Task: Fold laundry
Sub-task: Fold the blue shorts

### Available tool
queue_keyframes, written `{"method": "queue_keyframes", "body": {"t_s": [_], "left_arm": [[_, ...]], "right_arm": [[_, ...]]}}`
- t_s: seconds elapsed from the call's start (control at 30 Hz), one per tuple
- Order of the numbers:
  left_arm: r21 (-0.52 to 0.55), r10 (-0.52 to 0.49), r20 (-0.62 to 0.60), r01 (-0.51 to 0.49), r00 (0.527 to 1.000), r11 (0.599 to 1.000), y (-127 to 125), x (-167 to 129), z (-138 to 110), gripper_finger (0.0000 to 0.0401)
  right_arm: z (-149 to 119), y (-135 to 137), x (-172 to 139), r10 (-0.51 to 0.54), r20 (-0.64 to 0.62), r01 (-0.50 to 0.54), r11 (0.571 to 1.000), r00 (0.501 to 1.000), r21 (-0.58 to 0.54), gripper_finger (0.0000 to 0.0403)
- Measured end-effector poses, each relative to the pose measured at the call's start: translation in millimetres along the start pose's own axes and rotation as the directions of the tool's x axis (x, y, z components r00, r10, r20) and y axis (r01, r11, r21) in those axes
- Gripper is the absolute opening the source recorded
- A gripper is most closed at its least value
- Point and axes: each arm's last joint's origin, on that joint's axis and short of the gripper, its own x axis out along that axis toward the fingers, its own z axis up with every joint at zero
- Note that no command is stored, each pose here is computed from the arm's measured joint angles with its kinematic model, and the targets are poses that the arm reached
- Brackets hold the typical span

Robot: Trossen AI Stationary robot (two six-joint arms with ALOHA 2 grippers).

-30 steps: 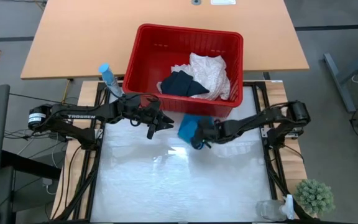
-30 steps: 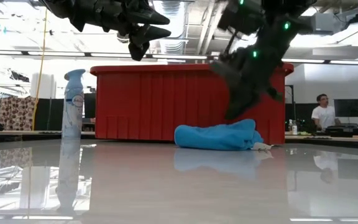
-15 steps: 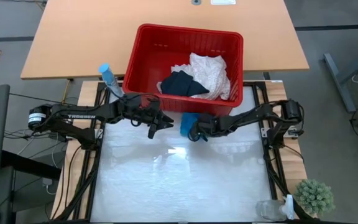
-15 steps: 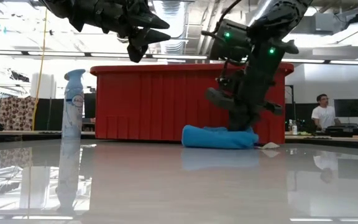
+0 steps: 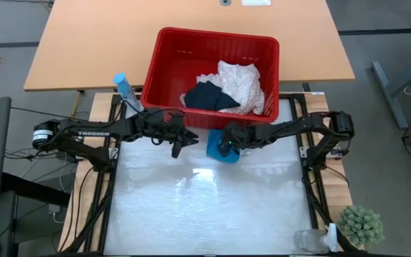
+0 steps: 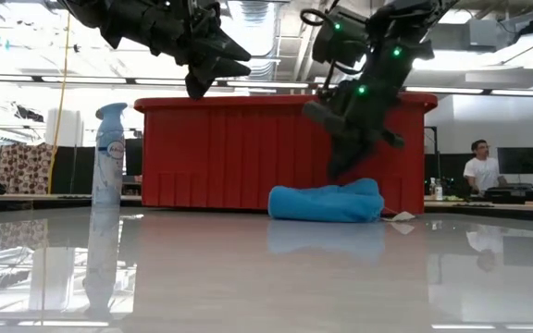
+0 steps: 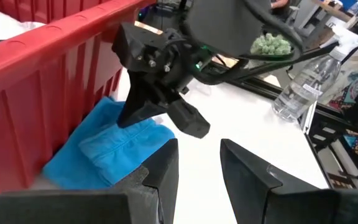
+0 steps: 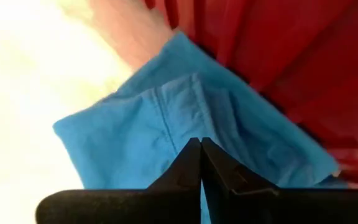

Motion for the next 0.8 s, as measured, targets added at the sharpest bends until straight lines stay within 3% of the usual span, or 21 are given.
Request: {"method": "queue_keyframes", "body": {"t_s": [0.23,0.6,0.8], "left_arm": [[0.005,-0.002,-0.001,0.002,1.000,1.000,-0.4,0.1,-0.2,0.0107],[0.009,-0.004,0.000,0.004,1.000,1.000,-0.3,0.1,-0.2,0.0107],[-0.014,-0.012,-0.002,0.012,1.000,1.000,-0.6,0.1,-0.3,0.0107]], "right_arm": [[-10.4,11.3,-20.3,-0.039,-0.090,0.040,0.999,0.995,0.008,0.0083],[-20.5,8.2,-32.1,-0.151,-0.158,0.177,0.970,0.976,0.167,0.0227],[-13.4,-1.8,-27.6,-0.188,-0.169,0.220,0.954,0.968,0.201,0.0248]]}}
